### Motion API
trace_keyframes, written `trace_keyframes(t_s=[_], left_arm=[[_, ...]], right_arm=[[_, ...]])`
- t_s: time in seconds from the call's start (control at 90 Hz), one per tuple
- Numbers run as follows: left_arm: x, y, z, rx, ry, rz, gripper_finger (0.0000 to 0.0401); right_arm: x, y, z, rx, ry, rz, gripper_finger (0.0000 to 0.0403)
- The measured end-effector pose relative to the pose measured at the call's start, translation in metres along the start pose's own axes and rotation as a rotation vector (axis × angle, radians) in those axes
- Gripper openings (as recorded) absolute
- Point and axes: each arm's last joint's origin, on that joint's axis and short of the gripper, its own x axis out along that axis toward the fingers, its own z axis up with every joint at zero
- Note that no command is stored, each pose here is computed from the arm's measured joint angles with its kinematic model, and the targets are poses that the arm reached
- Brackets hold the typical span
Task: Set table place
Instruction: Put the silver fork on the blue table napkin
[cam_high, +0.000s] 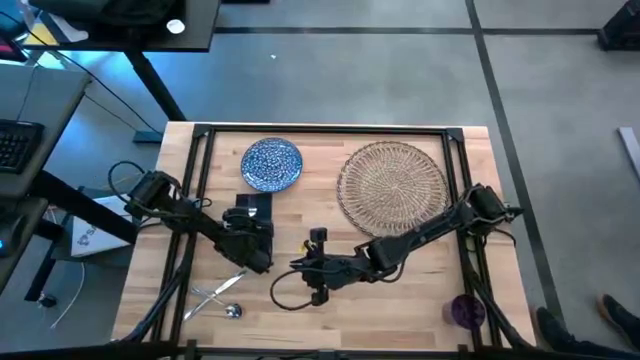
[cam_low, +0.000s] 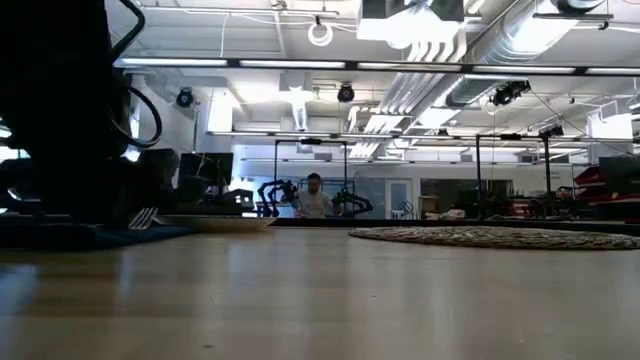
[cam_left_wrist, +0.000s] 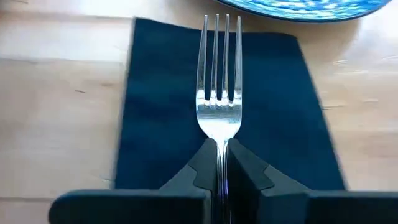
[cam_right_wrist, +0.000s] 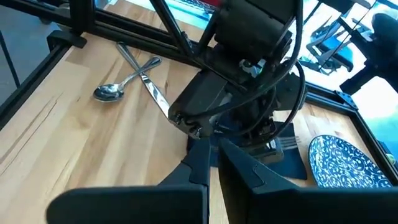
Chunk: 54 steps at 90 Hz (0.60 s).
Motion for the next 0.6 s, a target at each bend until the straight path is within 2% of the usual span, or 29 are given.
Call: trace_keyframes(t_s=[0.389, 0.6], left_arm=[[0.0057, -0.0039, 0.0049, -0.012, -0.007, 0.013, 0.0010], [0.0057, -0.0028, 0.0054, -0.002, -0.006, 0.025, 0.0025]], right_arm=[[0.0000, 0.0007, 0.0000, 0.020, -0.002, 0.024, 0.0000], [0.0000, 0.0009, 0.0001, 0.020, -0.003, 0.030, 0.0000]])
